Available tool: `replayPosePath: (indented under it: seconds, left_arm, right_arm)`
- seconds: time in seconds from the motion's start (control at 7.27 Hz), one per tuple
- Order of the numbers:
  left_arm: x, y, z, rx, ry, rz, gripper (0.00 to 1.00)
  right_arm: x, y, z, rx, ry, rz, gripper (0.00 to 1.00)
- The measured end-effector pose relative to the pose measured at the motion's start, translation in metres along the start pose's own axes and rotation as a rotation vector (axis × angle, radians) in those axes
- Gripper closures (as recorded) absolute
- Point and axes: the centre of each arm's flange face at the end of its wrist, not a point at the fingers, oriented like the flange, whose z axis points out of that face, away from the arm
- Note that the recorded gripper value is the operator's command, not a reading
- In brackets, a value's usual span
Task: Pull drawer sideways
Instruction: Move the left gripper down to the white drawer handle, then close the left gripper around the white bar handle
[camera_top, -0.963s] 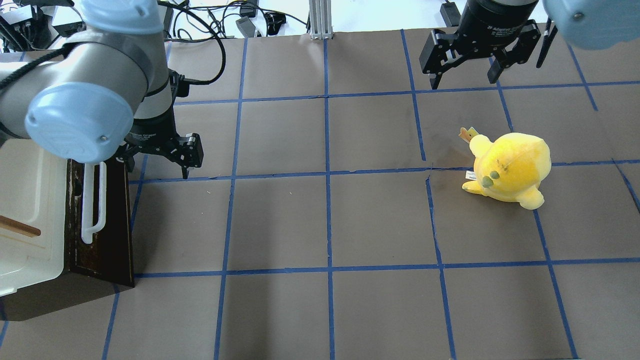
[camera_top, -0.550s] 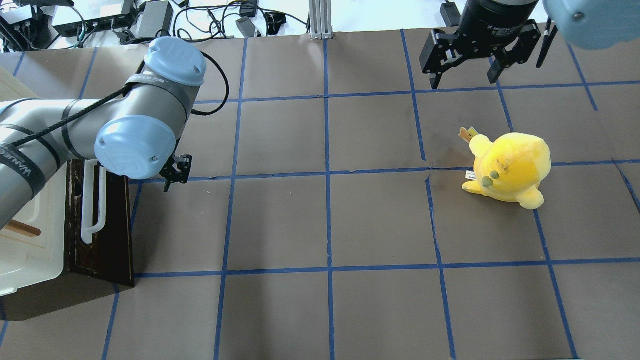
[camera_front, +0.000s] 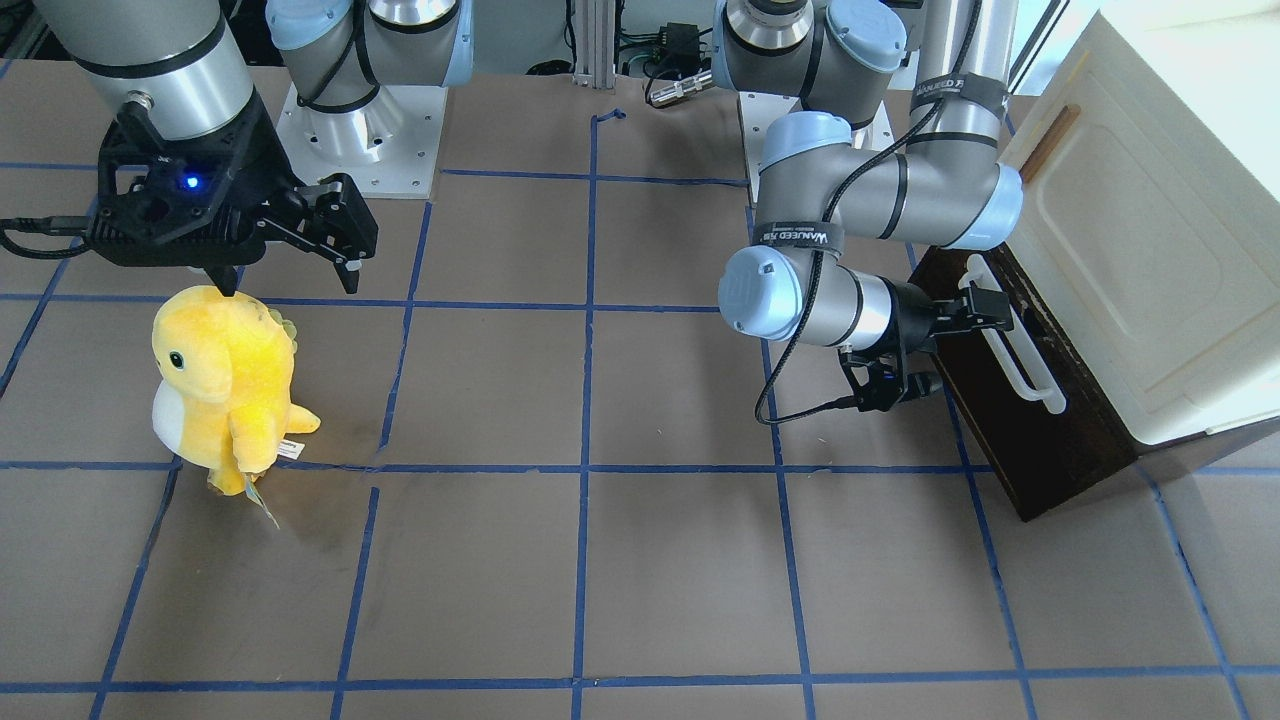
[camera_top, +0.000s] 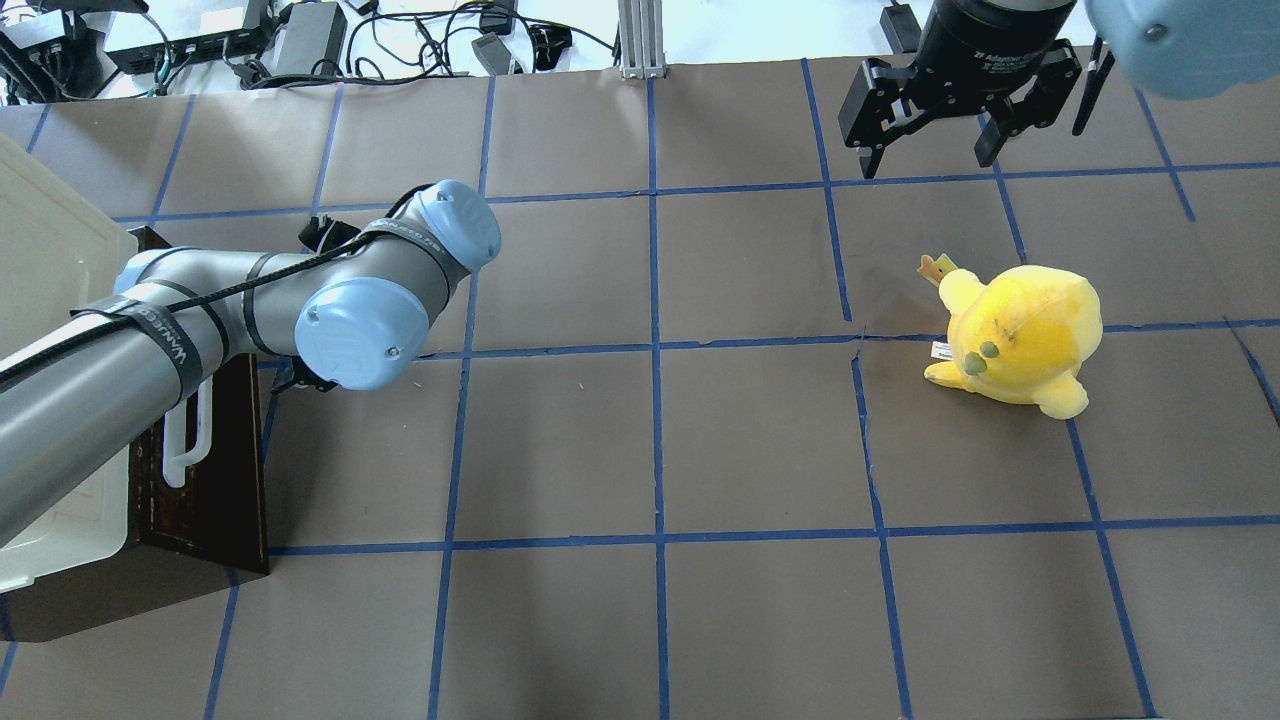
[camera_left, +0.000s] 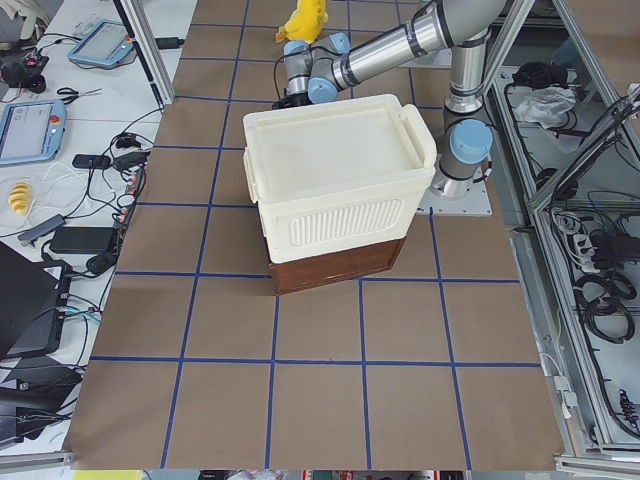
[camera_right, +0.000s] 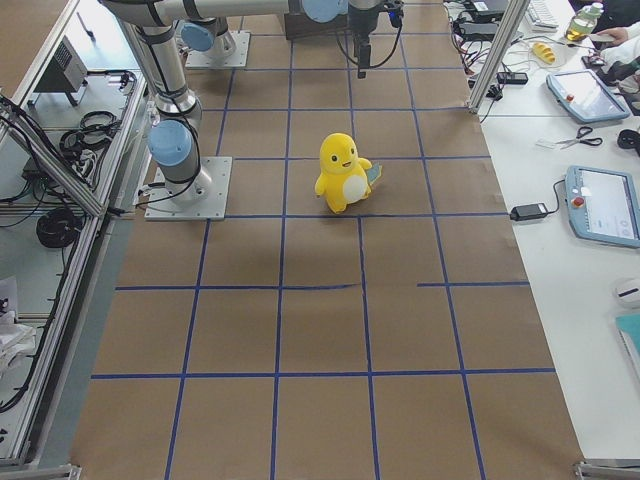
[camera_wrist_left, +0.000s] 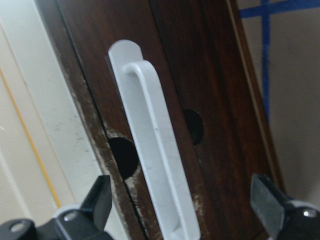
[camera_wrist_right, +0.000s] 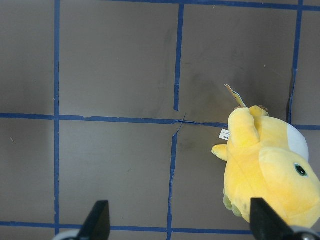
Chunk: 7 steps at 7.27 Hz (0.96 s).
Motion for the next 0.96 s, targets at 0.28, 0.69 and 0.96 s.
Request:
replayPosePath:
  seconds: [0.28,0.69,0.96]
  left_arm:
    - [0.021,-0.003,0.012,-0.016,-0.137,0.070,0.00]
    - [0.040,-0.007,0.023,-0.027,-0.213,0.091,0.02]
    - [0.040,-0.007,0.026,-0.032,-0.223,0.086,0.00]
  right_arm:
    - [0.000,0.000,0.000,0.000,0.000,0.000,0.00]
    - [0.000,0.000,0.000,0.000,0.000,0.000,0.00]
    - [0.000,0.000,0.000,0.000,0.000,0.000,0.00]
